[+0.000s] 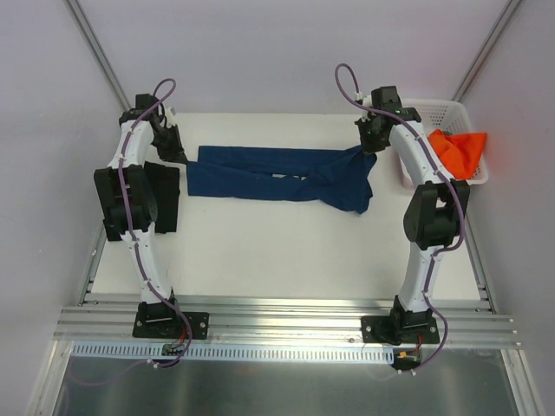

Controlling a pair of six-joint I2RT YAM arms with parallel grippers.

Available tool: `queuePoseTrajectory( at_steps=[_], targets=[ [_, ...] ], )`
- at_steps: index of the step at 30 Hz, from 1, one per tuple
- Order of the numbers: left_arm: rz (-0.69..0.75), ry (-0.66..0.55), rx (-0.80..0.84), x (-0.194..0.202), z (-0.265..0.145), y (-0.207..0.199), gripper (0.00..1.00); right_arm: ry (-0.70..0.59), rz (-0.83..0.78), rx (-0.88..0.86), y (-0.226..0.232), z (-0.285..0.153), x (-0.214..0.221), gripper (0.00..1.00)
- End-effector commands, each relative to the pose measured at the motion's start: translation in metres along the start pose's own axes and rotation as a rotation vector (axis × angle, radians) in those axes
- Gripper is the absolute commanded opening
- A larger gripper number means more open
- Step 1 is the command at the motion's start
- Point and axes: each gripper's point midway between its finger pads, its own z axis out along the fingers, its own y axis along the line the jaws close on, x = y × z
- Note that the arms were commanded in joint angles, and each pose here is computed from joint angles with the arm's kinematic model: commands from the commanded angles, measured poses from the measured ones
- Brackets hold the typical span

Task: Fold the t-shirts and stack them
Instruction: Fold the tshirt

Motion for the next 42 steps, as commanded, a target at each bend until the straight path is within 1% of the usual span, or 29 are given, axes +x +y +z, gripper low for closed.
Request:
queuePoseTrajectory(
  at_steps=[1,8,11,16,17,19,20,21,22,23,24,25,26,28,29,32,33,34,37,40,41,42],
  targets=[
    [0.061,-0.069,-0.026,-0.022,-0.007,-0.004,0.0,-0.071,-0.014,0.042,-0.011,-0.008,-0.024,0.01],
    [0.095,-0.106,-0.042,-0.038,0.0,-0.005,0.0,-0.101,-0.031,0.058,-0.019,0.002,-0.041,0.01],
    [0.107,-0.102,-0.056,-0.04,0.011,-0.004,0.0,-0.108,-0.033,0.062,-0.021,0.007,-0.045,0.01],
    [0.128,-0.087,-0.086,-0.039,0.032,-0.004,0.0,-0.077,-0.05,0.061,-0.021,0.029,-0.039,0.01],
    [0.133,-0.083,-0.108,-0.038,0.037,0.0,0.09,-0.072,-0.053,0.062,-0.02,0.033,-0.038,0.01],
    [0.146,-0.083,-0.118,-0.038,0.041,-0.005,0.29,-0.061,-0.056,0.07,-0.022,0.045,-0.036,0.01],
    [0.151,-0.088,-0.139,-0.039,0.043,-0.004,0.43,-0.057,-0.057,0.069,-0.021,0.049,-0.036,0.01],
    [0.157,-0.09,-0.143,-0.039,0.044,-0.007,0.52,-0.055,-0.06,0.069,-0.021,0.051,-0.036,0.01],
    [0.164,-0.094,-0.15,-0.039,0.043,-0.009,0.64,-0.053,-0.064,0.07,-0.02,0.056,-0.036,0.01],
    [0.166,-0.108,-0.16,-0.042,0.038,-0.012,0.73,-0.053,-0.067,0.08,-0.019,0.057,-0.037,0.02],
    [0.171,-0.12,-0.182,-0.044,0.034,-0.012,0.84,-0.053,-0.07,0.105,-0.022,0.056,-0.038,0.07],
    [0.171,-0.128,-0.182,-0.045,0.03,-0.014,0.86,-0.054,-0.067,0.118,-0.022,0.055,-0.038,0.35],
    [0.174,-0.156,-0.176,-0.049,0.015,-0.021,0.88,-0.066,-0.069,0.133,-0.022,0.047,-0.041,0.48],
    [0.179,-0.155,-0.142,-0.042,0.005,-0.035,0.88,-0.059,-0.07,0.154,-0.024,0.04,-0.037,0.64],
    [0.183,-0.182,-0.119,-0.044,-0.011,-0.046,0.89,-0.087,-0.065,0.164,-0.025,0.023,-0.043,0.65],
    [0.177,-0.182,-0.04,-0.032,-0.028,-0.069,0.88,-0.133,-0.038,0.146,-0.019,-0.007,-0.048,0.67],
    [0.172,-0.174,-0.024,-0.029,-0.028,-0.072,0.87,-0.14,-0.031,0.123,-0.014,-0.014,-0.048,0.67],
    [0.183,-0.142,0.031,-0.017,-0.023,-0.089,0.86,-0.144,-0.023,0.097,-0.009,-0.019,-0.048,0.67],
    [0.185,-0.073,0.115,0.0,-0.007,-0.106,0.85,-0.123,0.016,-0.07,0.028,-0.023,-0.037,0.67],
    [0.186,-0.008,0.142,0.011,0.021,-0.11,0.84,-0.078,0.093,-0.266,0.07,-0.018,-0.026,0.66],
    [0.194,0.002,0.153,0.014,0.025,-0.114,0.83,-0.06,0.142,-0.369,0.089,-0.021,-0.024,0.66],
    [0.201,0.007,0.159,0.015,0.028,-0.116,0.83,-0.033,0.168,-0.418,0.099,-0.014,-0.021,0.66]
  ],
)
